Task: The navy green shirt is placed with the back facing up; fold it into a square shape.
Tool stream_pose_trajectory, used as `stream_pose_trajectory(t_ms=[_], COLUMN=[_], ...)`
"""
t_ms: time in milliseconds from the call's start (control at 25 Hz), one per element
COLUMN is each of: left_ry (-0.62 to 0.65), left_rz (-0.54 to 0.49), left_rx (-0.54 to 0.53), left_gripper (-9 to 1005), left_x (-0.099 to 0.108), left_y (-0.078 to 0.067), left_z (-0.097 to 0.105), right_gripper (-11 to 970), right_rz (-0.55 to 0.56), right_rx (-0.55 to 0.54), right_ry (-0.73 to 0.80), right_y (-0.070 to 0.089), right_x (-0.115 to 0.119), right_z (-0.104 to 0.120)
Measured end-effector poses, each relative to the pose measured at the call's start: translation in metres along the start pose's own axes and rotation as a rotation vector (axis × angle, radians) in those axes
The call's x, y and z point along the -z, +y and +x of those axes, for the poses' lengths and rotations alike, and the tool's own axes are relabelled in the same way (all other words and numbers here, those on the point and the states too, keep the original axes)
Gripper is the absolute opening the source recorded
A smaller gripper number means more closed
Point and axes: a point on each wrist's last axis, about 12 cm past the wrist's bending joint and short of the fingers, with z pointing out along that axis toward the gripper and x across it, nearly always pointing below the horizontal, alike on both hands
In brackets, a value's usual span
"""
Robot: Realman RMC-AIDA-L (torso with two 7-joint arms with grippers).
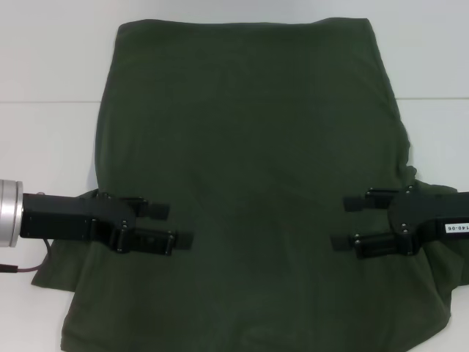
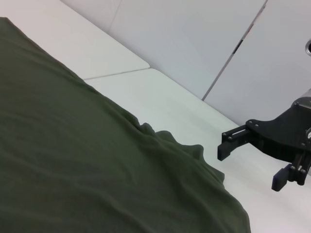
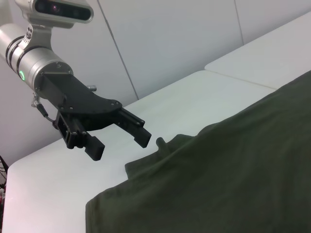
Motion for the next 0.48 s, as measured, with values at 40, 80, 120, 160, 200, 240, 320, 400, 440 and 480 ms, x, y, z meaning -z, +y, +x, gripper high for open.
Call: stream_pose_trajectory(t_ms=[40,80,120,160,200,240,320,400,440,480], left_ry=[0.000,-0.001,-0.002,-0.002,-0.002,-0.002,-0.002,0.002,0.003,0.003], left_rz=[-0.001,-0.001,-0.002,-0.003,-0.003,-0.002,-0.002,0.000,0.001,0.001], left_rx=[0.000,0.001,0.002,0.003,0.002,0.002,0.001,-0.005,-0.007,-0.009], left_gripper=[917,916,916,915,915,914,914,913,912,912], left_x=[0.0000,-0.0001,-0.0002,-0.0003,-0.0005,-0.0006,-0.0008,-0.0015,-0.0016,-0.0018], left_y=[0.0001,0.0002,0.0004,0.0005,0.0005,0.0005,0.0005,0.0002,0.0001,0.0001], left_z=[0.0000,-0.0001,-0.0003,-0.0006,-0.0010,-0.0012,-0.0014,-0.0015,-0.0015,-0.0015], right_gripper=[946,946,946,946,946,946,946,946,946,946], right_rz=[-0.001,-0.002,-0.004,-0.004,-0.003,-0.003,-0.002,0.000,0.001,0.002], right_rx=[0.000,-0.001,-0.001,-0.001,-0.001,-0.002,-0.002,-0.002,-0.003,-0.004], right_ry=[0.000,0.000,0.000,0.000,-0.001,-0.001,-0.002,-0.003,-0.004,-0.005], right_y=[0.0001,0.0002,0.0004,0.0004,0.0004,0.0003,0.0002,0.0001,-0.0001,-0.0002], right_x=[0.0000,0.0000,0.0001,0.0001,0.0003,0.0004,0.0005,0.0006,0.0008,0.0009], right_z=[0.0000,0.0000,0.0001,0.0001,0.0001,0.0001,0.0001,0.0001,0.0001,0.0000])
